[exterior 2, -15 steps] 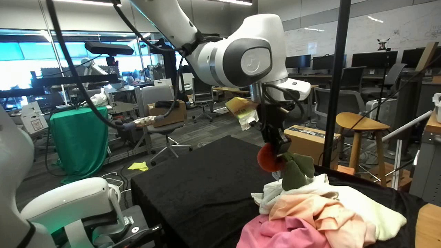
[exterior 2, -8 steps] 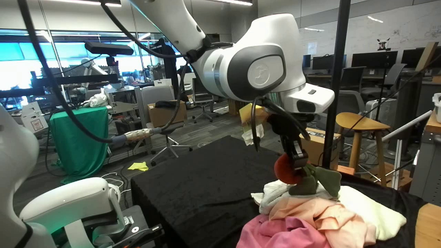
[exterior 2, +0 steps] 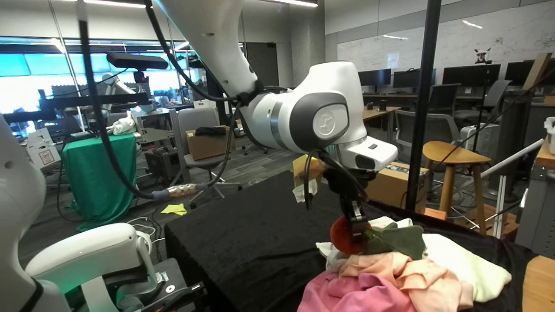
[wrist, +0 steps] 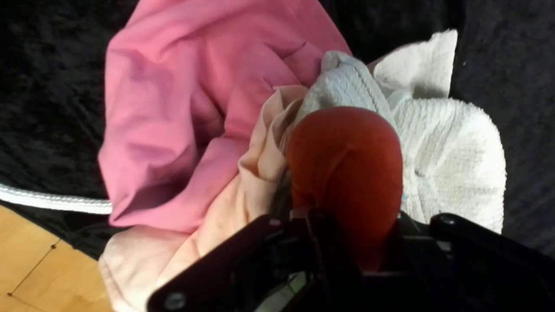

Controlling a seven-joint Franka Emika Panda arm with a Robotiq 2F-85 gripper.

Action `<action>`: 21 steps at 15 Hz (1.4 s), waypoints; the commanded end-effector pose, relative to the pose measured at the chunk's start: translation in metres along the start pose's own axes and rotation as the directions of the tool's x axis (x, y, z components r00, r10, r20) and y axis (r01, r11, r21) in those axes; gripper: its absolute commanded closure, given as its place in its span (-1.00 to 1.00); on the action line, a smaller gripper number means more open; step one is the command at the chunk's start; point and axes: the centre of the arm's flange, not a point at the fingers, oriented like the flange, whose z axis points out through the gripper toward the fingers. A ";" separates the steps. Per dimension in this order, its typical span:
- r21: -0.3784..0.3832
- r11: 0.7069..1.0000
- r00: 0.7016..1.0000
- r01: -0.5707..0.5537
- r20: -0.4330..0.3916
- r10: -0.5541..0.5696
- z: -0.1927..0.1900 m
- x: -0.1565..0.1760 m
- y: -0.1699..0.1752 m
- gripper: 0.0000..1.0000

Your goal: Pile the t-shirts, towels and radish on the right side of the table

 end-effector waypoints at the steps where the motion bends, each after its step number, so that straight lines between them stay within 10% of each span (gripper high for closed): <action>1: -0.010 0.999 0.999 0.035 0.032 -0.034 0.028 -0.003 -0.030 0.82; 12: -0.022 0.999 0.998 0.034 0.054 -0.033 0.039 -0.002 -0.030 0.81; 14: -0.020 0.999 0.999 0.032 0.039 -0.031 0.032 0.000 -0.030 0.18; 21: -0.010 0.999 0.999 0.032 -0.016 -0.032 0.001 0.013 -0.037 -0.87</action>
